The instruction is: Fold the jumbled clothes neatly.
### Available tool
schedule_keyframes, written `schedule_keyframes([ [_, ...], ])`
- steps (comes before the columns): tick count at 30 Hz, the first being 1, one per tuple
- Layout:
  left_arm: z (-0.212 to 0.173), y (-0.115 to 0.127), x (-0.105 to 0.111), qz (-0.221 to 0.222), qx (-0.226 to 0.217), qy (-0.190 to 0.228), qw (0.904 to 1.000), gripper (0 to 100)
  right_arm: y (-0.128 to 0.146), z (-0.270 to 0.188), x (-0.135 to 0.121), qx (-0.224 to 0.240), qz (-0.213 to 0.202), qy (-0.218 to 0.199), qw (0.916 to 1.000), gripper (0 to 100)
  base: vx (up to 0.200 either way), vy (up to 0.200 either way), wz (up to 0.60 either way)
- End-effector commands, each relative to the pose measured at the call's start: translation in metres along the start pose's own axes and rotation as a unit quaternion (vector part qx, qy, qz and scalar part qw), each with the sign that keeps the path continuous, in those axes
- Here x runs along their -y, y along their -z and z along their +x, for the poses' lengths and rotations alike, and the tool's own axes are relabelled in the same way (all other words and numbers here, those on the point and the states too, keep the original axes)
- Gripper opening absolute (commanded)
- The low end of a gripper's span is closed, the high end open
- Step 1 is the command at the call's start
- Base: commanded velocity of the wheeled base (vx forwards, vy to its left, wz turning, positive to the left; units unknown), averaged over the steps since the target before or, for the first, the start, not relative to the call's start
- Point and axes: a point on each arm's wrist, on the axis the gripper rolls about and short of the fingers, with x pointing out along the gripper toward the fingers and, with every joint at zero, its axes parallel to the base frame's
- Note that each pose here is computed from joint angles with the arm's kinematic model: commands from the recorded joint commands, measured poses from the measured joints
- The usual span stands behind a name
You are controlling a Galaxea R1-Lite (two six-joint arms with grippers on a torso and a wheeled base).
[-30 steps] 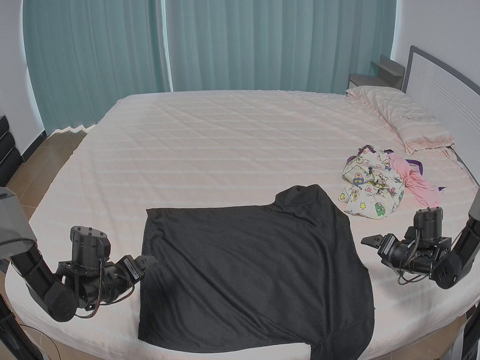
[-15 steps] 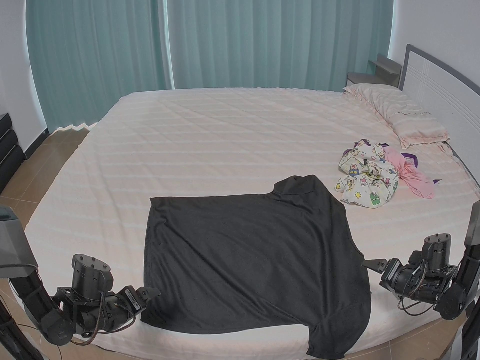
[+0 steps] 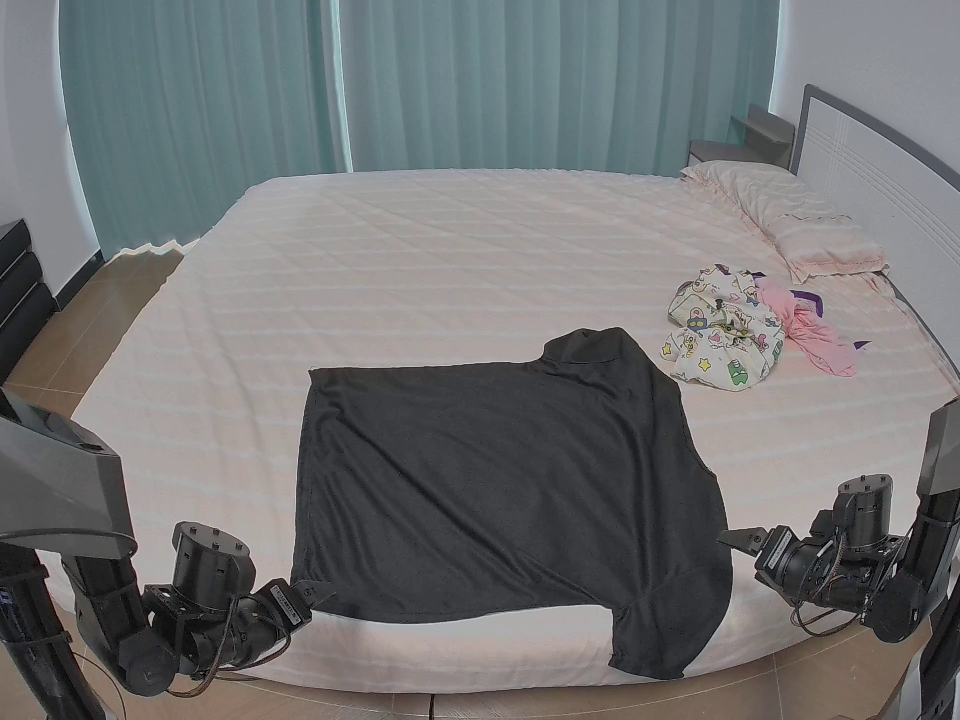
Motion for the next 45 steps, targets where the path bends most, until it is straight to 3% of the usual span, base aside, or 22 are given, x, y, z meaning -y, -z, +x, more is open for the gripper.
schedule_keyframes([
  [1,0.018,0.004,-0.005,-0.001,0.002,-0.022,0.9998,100,0.003,-0.001,0.003,0.004,-0.001,0.017,0.9998,100,0.000,0.000,0.00],
  [8,0.041,0.001,-0.001,-0.008,0.038,-0.033,0.9987,100,0.002,-0.001,0.002,0.017,-0.002,0.013,0.9998,100,0.000,0.000,0.00],
  [21,0.067,-0.005,0.007,-0.012,0.054,-0.028,0.9981,100,0.005,0.000,-0.001,0.011,-0.007,0.008,0.9999,100,0.000,0.000,0.00],
  [22,0.068,-0.006,0.006,-0.012,0.059,-0.031,0.9977,0,0.005,0.000,-0.001,0.011,-0.007,0.008,0.9999,100,0.000,0.000,0.00],
  [29,0.064,-0.008,-0.002,-0.016,0.092,-0.068,0.9932,0,0.005,0.001,0.001,0.009,-0.008,0.013,0.9998,100,0.000,0.000,0.00],
  [34,0.054,-0.002,-0.014,-0.014,0.078,-0.094,0.9924,0,0.004,0.001,0.002,0.012,-0.014,0.017,0.9997,100,0.000,0.000,0.00],
  [37,0.049,-0.005,-0.019,-0.020,0.080,-0.098,0.9917,0,0.000,0.001,0.004,0.019,-0.056,0.013,0.9982,100,0.000,0.000,0.00],
  [39,0.049,-0.005,-0.019,-0.021,0.081,-0.098,0.9917,0,0.000,0.001,0.004,0.019,-0.061,0.015,0.9978,100,0.000,0.000,0.00],
  [40,0.048,-0.008,-0.020,-0.027,0.086,-0.094,0.9915,0,0.002,0.009,0.013,0.002,-0.097,0.037,0.9946,100,0.000,0.000,0.00],
  [45,0.048,-0.016,-0.020,-0.045,0.083,-0.066,0.9933,0,0.002,0.034,0.026,-0.009,-0.109,0.054,0.9925,100,0.000,0.000,0.00],
])
